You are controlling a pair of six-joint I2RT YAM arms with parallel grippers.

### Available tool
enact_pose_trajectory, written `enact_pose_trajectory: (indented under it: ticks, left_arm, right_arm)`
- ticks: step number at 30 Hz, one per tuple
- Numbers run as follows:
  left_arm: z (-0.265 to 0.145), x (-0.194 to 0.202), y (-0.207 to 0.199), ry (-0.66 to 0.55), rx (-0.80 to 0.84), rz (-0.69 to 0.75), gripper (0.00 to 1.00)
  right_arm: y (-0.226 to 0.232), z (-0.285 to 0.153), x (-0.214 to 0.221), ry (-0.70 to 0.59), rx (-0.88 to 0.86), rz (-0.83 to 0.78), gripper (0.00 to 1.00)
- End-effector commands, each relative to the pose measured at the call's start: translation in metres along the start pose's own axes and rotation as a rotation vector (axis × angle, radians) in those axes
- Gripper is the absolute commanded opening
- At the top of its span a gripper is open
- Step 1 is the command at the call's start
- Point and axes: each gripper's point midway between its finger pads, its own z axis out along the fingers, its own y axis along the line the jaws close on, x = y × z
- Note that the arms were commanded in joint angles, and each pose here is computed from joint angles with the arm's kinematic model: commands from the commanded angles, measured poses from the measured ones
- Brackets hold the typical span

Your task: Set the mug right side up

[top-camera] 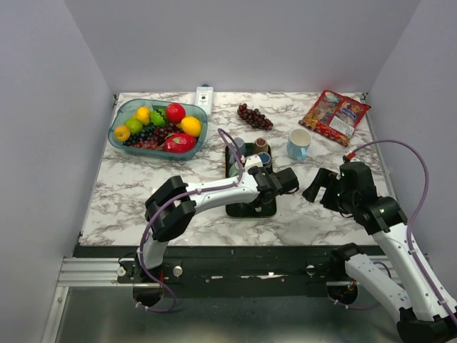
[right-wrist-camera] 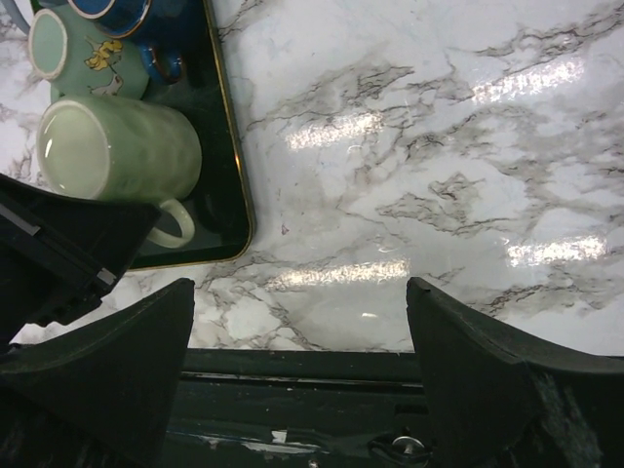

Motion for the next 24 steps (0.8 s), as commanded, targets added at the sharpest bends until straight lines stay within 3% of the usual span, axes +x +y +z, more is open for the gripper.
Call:
enact_pose_trajectory:
  ticks: [1, 6, 12, 17, 24]
  left_arm:
    - [-0.035, -0.031, -0.010, -0.101, 0.103, -0.034, 0.00]
    - [-0.061, -0.039, -0.009, -0.093, 0.207, -0.074, 0.00]
    - [-0.109, -0.062, -0.021, -0.108, 0.447, -0.124, 0.00]
    - [-0.168, -0.108, -0.035, -0.157, 0.767, -0.224, 0.00]
    - [-0.253, -0.156, -0.044, -0.258, 1.077, -0.161, 0.00]
  right_arm:
    - [0.014, -0.012, -0.006, -0.028, -0.083, -0.009, 0.95]
    - [0.025, -0.028, -0.010, -0.041, -0.146, -0.022, 0.95]
    - [0.046, -0.053, -0.021, -0.061, -0.246, -0.036, 0.95]
    - [0.084, -0.080, -0.029, -0.075, -0.457, -0.060, 0.95]
    - [0.138, -0.118, -0.041, -0.085, -0.767, -0.057, 0.95]
